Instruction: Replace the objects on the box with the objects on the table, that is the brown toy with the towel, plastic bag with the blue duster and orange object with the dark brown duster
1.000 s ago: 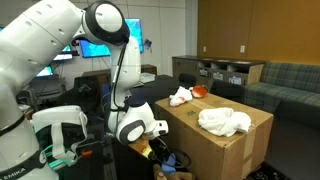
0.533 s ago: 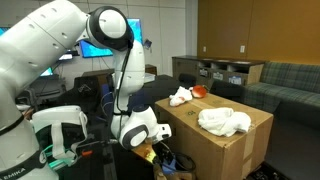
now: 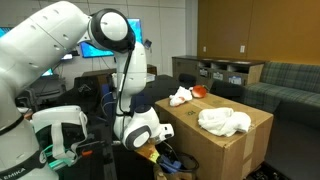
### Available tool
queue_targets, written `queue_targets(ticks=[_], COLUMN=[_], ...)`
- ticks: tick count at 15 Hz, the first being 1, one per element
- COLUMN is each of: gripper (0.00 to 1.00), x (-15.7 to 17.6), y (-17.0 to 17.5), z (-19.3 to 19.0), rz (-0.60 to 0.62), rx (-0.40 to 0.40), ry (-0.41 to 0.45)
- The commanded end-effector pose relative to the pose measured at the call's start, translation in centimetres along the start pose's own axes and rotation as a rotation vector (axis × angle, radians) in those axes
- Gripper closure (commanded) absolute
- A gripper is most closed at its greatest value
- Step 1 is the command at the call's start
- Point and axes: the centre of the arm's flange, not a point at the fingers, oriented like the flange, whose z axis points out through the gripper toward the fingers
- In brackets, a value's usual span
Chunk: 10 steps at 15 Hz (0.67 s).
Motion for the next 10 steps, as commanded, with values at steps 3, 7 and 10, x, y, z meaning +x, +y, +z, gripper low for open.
queue_targets(ticks=[3,7,10], gripper=[0.33,0.59,0.73], x=[-0.6,-0.8,-0.8], y=[0.8,0.8,0.2], z=[1.4,0.6,-0.3], rz=[-0.046,-0.083,-0.111], rx=[-0.012,-0.015,-0.006], ry=[0.010,0.000,-0.003])
